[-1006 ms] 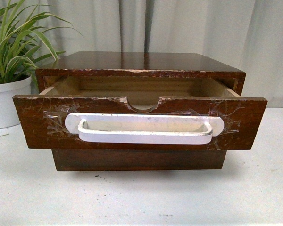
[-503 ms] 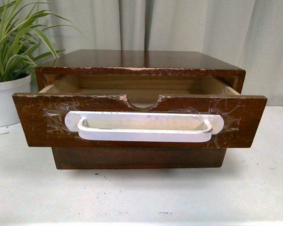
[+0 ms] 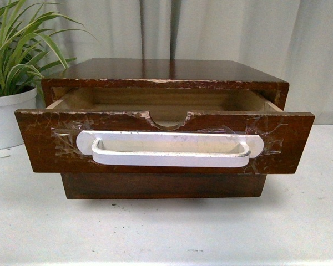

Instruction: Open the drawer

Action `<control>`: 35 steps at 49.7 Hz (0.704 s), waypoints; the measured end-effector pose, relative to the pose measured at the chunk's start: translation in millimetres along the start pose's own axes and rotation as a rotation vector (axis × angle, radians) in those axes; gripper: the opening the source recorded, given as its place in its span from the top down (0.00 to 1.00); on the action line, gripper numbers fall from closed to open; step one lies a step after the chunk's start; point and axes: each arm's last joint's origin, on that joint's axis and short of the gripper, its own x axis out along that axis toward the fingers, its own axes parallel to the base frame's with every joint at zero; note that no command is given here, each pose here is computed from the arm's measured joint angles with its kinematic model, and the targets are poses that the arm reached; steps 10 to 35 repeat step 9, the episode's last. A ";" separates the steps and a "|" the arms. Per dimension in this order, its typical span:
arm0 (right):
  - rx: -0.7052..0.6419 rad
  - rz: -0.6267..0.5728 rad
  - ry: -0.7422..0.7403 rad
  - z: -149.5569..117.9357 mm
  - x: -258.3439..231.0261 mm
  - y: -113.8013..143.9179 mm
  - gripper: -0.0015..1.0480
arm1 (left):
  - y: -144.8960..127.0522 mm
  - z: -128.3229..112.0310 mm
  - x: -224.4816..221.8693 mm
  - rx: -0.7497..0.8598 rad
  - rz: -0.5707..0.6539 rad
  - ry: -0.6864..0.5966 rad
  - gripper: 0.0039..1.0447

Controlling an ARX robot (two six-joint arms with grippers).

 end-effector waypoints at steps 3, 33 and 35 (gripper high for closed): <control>0.000 0.000 0.000 0.0 0.0 0.0 0.09 | 0.0 0.0 0.0 0.000 0.000 0.000 0.06; 0.000 0.000 0.000 0.0 0.0 0.0 0.09 | 0.0 0.0 0.0 0.000 0.000 0.000 0.06; 0.000 0.000 0.000 0.0 0.0 0.0 0.09 | 0.0 0.0 0.0 0.000 0.000 0.000 0.06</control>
